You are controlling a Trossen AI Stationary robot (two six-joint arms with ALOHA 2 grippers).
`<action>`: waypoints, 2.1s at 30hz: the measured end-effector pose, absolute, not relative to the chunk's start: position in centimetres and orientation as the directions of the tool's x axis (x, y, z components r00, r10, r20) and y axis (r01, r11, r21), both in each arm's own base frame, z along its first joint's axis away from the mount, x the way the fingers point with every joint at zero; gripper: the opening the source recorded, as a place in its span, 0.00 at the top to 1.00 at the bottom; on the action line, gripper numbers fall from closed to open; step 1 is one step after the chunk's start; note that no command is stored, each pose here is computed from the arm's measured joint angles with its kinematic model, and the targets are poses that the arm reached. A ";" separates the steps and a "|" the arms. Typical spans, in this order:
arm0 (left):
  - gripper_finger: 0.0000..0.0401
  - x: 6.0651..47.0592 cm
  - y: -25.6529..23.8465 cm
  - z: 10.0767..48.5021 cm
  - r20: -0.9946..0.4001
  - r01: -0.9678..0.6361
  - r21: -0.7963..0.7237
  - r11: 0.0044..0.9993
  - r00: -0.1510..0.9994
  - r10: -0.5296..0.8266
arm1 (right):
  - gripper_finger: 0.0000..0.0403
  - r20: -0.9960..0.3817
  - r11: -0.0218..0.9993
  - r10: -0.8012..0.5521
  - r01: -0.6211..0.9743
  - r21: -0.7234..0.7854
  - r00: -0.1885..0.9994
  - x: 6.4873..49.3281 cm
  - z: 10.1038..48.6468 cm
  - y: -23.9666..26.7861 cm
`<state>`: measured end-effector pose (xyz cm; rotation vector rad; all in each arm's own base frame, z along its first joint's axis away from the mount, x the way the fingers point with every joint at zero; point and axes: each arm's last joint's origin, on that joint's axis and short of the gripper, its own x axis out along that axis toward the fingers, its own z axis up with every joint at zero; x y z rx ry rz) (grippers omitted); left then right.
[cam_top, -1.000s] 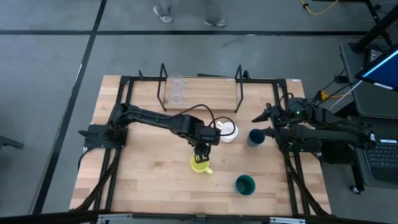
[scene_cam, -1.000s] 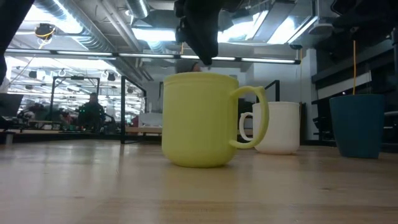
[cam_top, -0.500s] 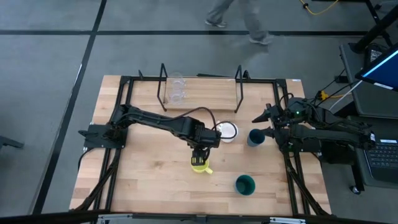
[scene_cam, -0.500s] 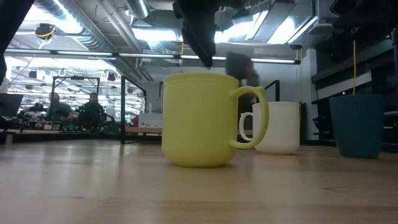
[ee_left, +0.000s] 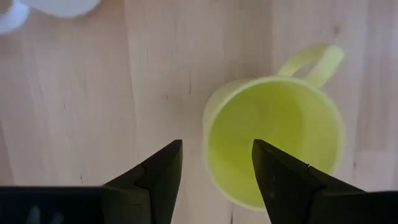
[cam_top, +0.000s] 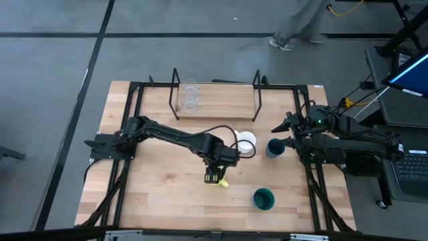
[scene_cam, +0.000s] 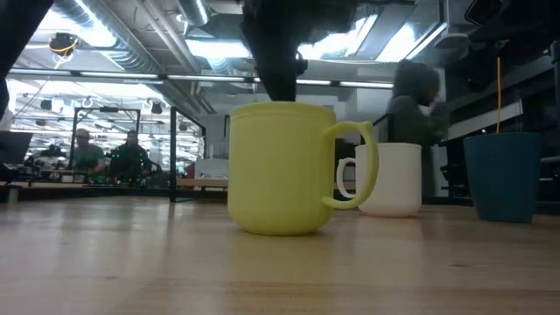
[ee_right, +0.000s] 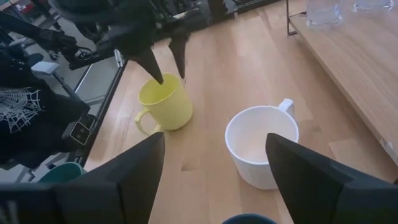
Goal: Stack small to large cups/mugs on shelf
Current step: Put the yellow mug on the shelf
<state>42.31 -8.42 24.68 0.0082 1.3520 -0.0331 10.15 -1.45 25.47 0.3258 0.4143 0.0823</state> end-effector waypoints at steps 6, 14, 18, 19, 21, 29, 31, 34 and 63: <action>0.53 42.6 -8.3 24.1 -0.978 0.040 -0.014 0.999 0.205 -0.021 | 0.30 -0.384 0.945 0.144 -0.012 0.327 0.912 10.1 25.5 -1.4; 0.53 43.2 -8.3 22.5 -0.984 0.070 -0.009 0.998 0.179 -0.022 | 0.30 -0.385 0.948 0.144 -0.016 0.317 0.912 10.1 25.4 -1.5; 0.53 43.8 -8.1 20.9 -0.988 0.073 -0.004 0.997 0.156 -0.016 | 0.30 -0.385 0.950 0.143 -0.017 0.313 0.912 10.1 25.4 -1.4; 0.53 43.9 -8.0 20.6 -0.988 0.080 -0.003 0.997 0.151 -0.015 | 0.30 -0.385 0.950 0.143 -0.017 0.313 0.912 10.1 25.4 -1.4; 0.53 44.2 -7.9 20.0 -0.989 0.084 -0.001 0.996 0.145 -0.014 | 0.30 -0.387 0.950 0.144 -0.017 0.313 0.911 10.1 25.4 -1.4; 0.55 44.5 -7.8 18.7 -0.993 0.081 0.001 0.997 0.118 -0.009 | 0.30 -0.387 0.950 0.144 -0.018 0.311 0.911 10.1 25.4 -1.4; 0.57 44.6 -7.8 18.7 -0.992 0.081 -0.001 0.997 0.125 -0.011 | 0.30 -0.387 0.950 0.144 -0.018 0.311 0.911 10.1 25.4 -1.4; 0.62 44.5 -7.8 18.9 -0.991 0.082 -0.004 0.997 0.131 -0.015 | 0.30 -0.387 0.950 0.144 -0.018 0.311 0.911 10.1 25.4 -1.4; 0.99 43.3 -0.5 31.0 -0.976 -0.099 0.043 0.994 0.210 0.063 | 0.30 -0.387 0.950 0.144 -0.018 0.311 0.911 10.1 25.4 -1.4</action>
